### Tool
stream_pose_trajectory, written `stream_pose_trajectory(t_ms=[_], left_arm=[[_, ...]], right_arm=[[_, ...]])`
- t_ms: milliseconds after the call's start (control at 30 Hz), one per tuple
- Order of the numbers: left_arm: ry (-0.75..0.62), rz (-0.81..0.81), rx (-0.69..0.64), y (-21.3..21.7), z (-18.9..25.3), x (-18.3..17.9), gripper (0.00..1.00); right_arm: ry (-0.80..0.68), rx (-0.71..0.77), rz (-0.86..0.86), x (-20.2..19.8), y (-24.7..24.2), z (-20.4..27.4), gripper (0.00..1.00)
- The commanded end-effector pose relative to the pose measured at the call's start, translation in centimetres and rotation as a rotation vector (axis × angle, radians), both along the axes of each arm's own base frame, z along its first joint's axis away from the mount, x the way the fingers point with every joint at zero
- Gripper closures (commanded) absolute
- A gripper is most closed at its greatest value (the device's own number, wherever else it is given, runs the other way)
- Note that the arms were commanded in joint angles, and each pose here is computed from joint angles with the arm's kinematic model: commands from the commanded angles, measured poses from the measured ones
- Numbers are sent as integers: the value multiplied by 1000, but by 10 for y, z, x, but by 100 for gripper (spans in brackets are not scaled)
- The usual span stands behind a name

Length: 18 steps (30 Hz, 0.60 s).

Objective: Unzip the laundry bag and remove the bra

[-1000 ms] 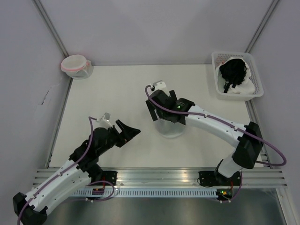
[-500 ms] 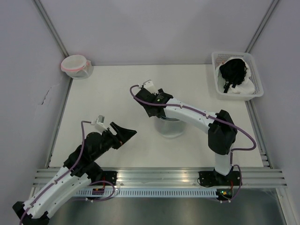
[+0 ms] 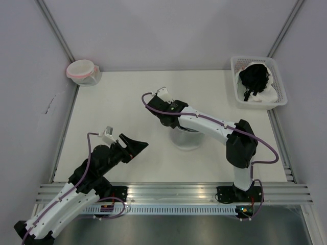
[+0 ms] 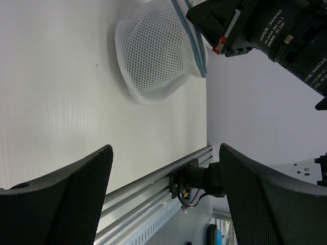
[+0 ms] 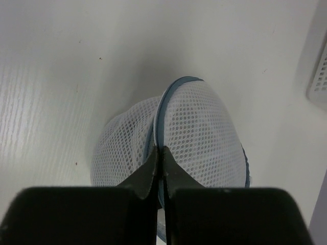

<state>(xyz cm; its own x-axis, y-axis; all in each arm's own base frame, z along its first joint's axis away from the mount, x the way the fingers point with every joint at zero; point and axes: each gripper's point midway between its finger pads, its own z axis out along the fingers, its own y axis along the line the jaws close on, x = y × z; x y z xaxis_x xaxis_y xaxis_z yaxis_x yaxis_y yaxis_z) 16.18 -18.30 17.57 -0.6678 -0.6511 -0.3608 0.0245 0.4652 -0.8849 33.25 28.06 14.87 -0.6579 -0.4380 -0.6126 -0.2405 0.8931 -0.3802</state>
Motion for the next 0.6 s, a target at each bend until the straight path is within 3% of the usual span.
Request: stream_pose_trajectory(t_ms=[0, 233, 533, 567], left_arm=[[18, 26, -14, 2, -3, 2, 12], [22, 34, -16, 0, -4, 6, 12], [-8, 3, -14, -15, 12, 18, 12], [-21, 0, -18, -17, 19, 20, 12]], right_arm=[[-84, 42, -33, 2, -9, 38, 100], [-183, 23, -129, -1, -38, 64, 99], [-534, -36, -597, -31, -152, 102, 100], [-512, -36, -608, -37, -158, 97, 99]])
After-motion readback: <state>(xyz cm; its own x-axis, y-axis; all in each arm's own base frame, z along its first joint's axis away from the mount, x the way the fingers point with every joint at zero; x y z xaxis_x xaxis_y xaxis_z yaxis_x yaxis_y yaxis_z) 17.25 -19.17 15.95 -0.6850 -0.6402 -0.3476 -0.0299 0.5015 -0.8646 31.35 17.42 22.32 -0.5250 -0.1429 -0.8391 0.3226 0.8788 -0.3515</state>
